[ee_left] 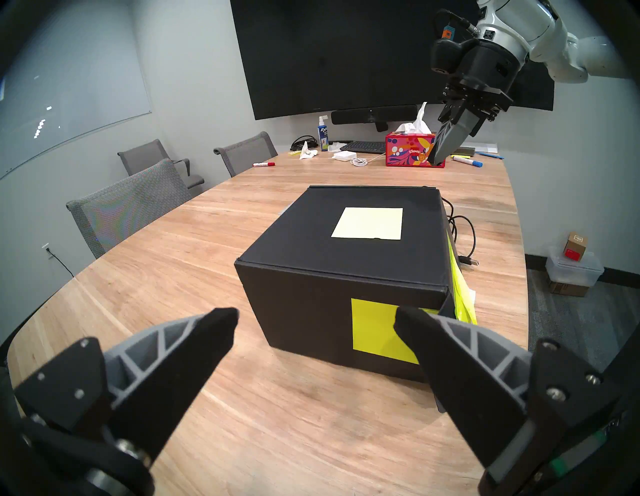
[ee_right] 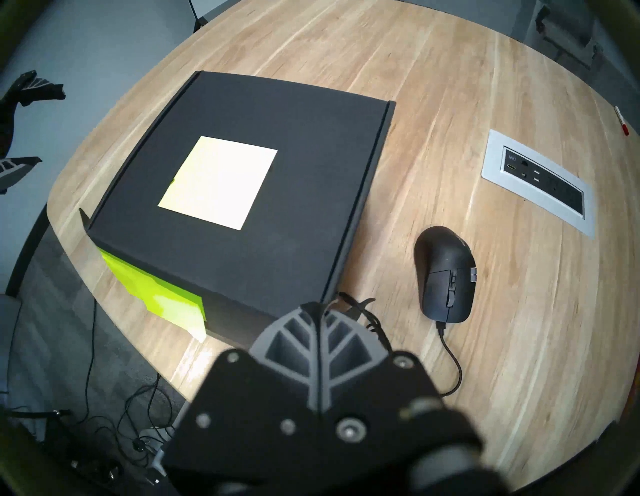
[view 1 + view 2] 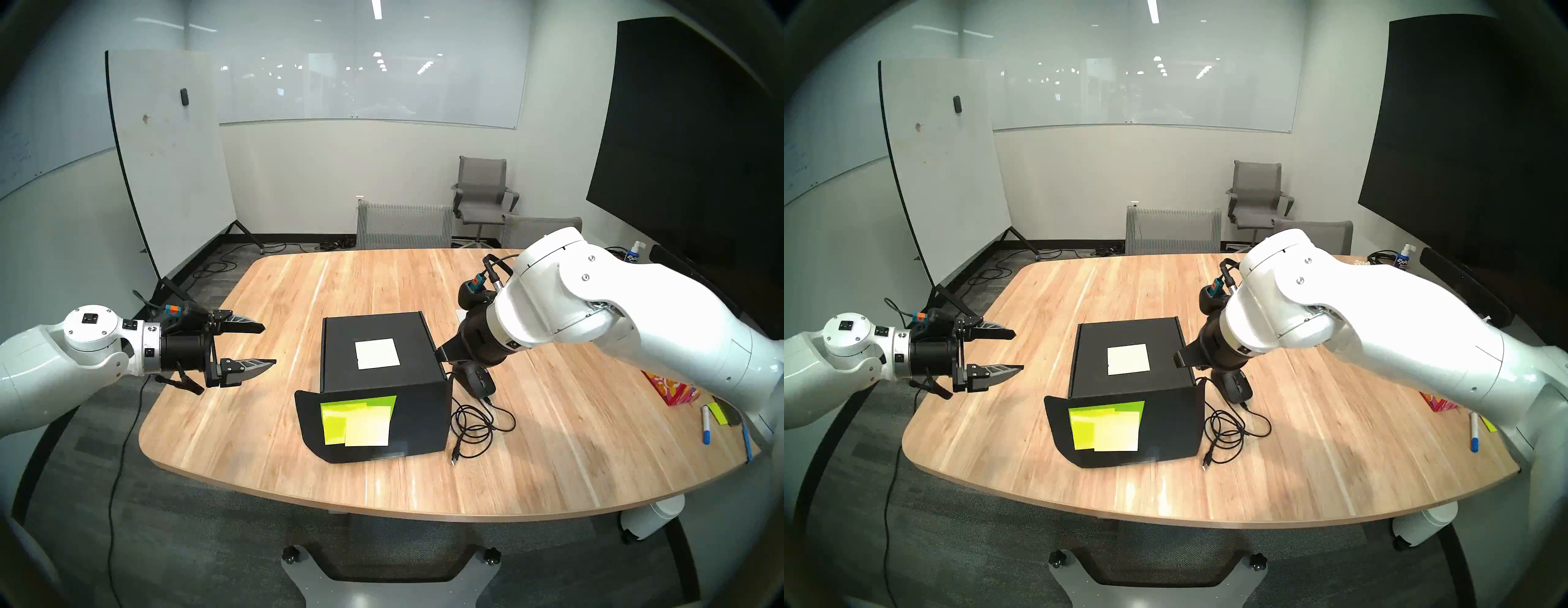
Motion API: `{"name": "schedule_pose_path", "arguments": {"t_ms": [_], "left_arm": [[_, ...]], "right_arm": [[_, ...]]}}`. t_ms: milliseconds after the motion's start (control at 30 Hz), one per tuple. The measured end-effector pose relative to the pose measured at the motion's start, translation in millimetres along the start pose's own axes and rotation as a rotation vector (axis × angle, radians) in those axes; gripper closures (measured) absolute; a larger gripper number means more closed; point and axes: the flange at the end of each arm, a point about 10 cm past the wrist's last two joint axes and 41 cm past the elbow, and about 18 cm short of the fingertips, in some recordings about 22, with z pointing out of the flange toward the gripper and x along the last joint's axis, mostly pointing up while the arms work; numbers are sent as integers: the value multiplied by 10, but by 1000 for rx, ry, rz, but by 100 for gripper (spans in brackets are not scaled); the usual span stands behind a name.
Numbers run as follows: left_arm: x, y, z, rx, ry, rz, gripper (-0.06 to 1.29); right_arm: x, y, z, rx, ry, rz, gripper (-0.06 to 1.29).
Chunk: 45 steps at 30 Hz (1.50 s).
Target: Open the box and place the mouse inside
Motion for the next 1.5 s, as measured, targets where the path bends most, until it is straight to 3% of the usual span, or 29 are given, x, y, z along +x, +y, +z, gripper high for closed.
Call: {"name": "schedule_pose_path", "arguments": {"t_ms": [233,800,1500], "left_arm": [[0,0,0,0,0,0,0],[0,1,0,0,0,0,0],[1,0,0,0,0,0,0]], "right_arm": [[-71,-119,-27,16,-17,-2,125],[-339,-201,-88,-54,-58,57,125],[-463,-115,-45,-158,-42,81,125]]}}
